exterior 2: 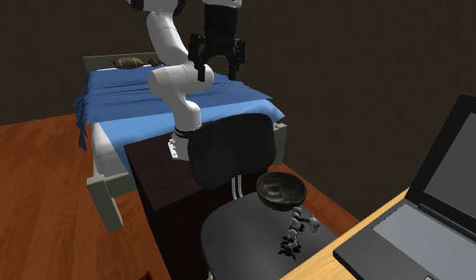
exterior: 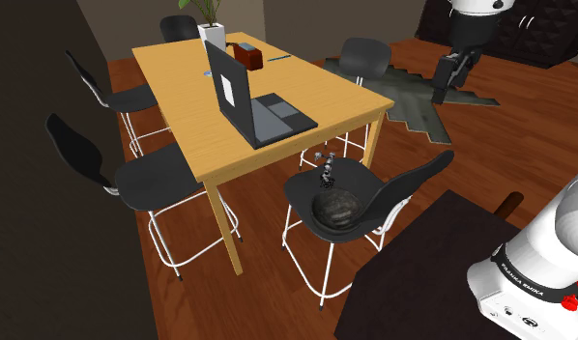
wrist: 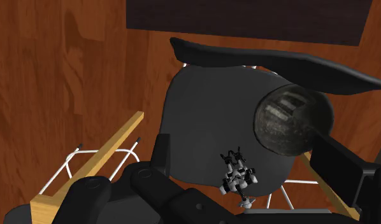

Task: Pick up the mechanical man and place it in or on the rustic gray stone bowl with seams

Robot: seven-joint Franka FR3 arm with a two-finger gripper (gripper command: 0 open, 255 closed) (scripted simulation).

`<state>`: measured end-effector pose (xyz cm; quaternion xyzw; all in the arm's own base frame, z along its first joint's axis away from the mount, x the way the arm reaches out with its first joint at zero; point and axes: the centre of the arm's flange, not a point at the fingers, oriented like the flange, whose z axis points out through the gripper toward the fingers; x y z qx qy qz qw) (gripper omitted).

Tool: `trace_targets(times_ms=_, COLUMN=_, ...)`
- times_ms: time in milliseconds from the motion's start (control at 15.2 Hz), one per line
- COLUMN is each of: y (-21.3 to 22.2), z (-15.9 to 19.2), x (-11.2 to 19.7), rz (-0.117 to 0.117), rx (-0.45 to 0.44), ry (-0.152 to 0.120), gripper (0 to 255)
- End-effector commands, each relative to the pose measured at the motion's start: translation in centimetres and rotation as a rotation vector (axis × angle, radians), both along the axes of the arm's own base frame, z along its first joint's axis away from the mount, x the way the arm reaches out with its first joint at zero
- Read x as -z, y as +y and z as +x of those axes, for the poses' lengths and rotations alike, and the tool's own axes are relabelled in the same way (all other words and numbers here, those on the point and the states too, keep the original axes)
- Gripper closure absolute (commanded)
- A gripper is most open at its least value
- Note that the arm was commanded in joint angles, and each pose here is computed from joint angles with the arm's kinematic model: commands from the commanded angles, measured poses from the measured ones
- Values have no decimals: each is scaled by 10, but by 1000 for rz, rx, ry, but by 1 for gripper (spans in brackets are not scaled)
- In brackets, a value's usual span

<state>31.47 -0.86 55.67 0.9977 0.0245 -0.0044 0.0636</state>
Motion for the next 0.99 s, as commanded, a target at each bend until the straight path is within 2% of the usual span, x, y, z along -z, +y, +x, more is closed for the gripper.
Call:
trace_targets(times_ms=0, y=0, z=0, x=0, rz=0, rx=0, ry=0, gripper=0)
trace_targets(times_ms=924, y=52, z=144, x=117, rz=-44, rx=-8, ry=52, gripper=0)
